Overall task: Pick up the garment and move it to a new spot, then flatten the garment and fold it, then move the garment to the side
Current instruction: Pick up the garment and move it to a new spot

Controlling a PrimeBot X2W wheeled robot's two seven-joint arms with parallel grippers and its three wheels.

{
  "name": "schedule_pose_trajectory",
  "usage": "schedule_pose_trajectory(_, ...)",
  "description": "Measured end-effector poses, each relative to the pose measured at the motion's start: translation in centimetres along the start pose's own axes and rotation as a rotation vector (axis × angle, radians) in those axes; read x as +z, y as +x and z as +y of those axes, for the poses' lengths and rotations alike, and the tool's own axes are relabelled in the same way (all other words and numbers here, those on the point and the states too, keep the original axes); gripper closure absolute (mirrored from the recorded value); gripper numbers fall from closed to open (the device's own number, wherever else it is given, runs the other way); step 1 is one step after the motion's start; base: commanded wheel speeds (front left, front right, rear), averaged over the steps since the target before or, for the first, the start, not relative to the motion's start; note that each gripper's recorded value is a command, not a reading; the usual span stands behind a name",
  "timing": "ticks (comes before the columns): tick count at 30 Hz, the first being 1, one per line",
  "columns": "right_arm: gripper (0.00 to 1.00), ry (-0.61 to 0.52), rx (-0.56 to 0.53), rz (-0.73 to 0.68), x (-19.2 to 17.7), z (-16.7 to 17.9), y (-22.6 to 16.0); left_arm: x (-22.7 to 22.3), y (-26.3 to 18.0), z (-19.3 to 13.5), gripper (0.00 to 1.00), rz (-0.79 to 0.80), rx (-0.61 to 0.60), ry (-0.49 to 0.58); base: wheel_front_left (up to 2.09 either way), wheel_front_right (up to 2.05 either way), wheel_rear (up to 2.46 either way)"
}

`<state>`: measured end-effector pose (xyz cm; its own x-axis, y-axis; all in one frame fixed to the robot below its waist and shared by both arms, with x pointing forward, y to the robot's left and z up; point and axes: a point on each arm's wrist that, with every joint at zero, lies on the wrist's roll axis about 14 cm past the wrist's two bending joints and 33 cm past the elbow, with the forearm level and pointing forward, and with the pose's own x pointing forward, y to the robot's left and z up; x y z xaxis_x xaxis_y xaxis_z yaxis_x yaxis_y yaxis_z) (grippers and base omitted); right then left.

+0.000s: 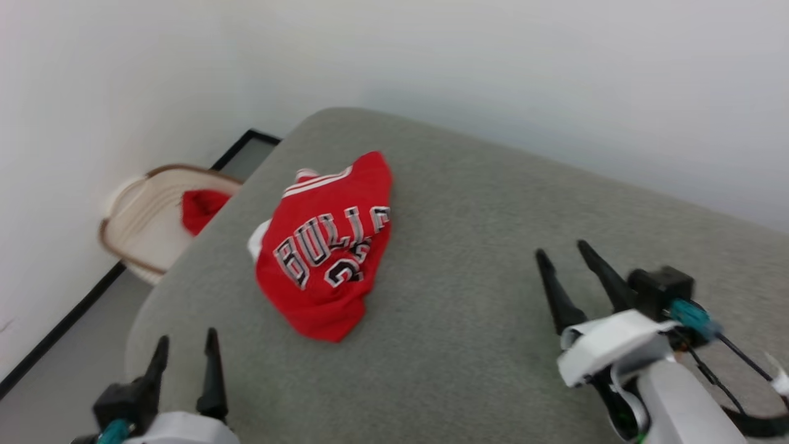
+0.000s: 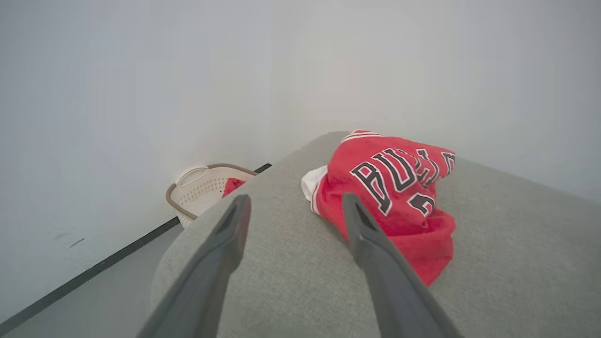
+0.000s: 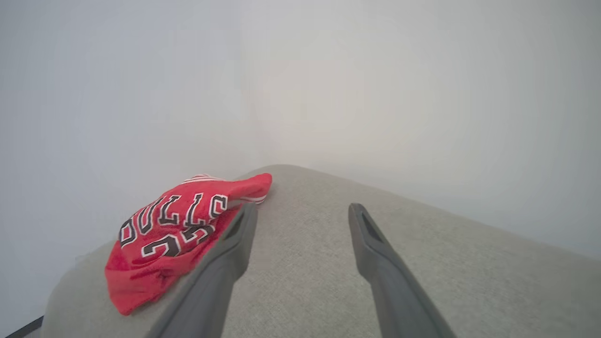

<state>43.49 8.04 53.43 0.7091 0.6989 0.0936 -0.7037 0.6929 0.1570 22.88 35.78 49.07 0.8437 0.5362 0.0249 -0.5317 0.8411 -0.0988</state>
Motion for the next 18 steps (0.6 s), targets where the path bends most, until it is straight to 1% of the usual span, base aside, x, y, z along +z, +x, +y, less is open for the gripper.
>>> schedule_pose_trajectory(4,0.0,0.02,0.107,0.043,-1.5,3.0,2.1,-0.1,-1.6,2.4,0.0,0.003,0.11,-0.013,-0.16,-0.16,-0.16)
schedule_pose_trajectory(9,0.0,0.05,0.142,0.086,-3.3,3.4,2.8,-0.5,-2.9,3.1,0.0,0.02,0.162,-0.006,-0.24,-0.24,-0.24)
schedule_pose_trajectory(14,0.0,0.064,0.145,0.097,-3.8,3.1,2.9,-0.6,-3.3,2.8,0.0,0.025,0.165,-0.005,-0.02,-0.02,-0.02)
schedule_pose_trajectory(16,0.0,0.073,0.137,0.096,-3.8,2.8,2.8,-0.9,-3.1,2.1,0.0,0.034,0.14,-0.008,0.0,0.0,0.0)
schedule_pose_trajectory(18,0.0,0.072,0.115,0.088,-3.6,1.9,2.7,-1.0,-2.3,0.9,0.0,0.041,0.087,0.0,0.0,0.0,0.0)
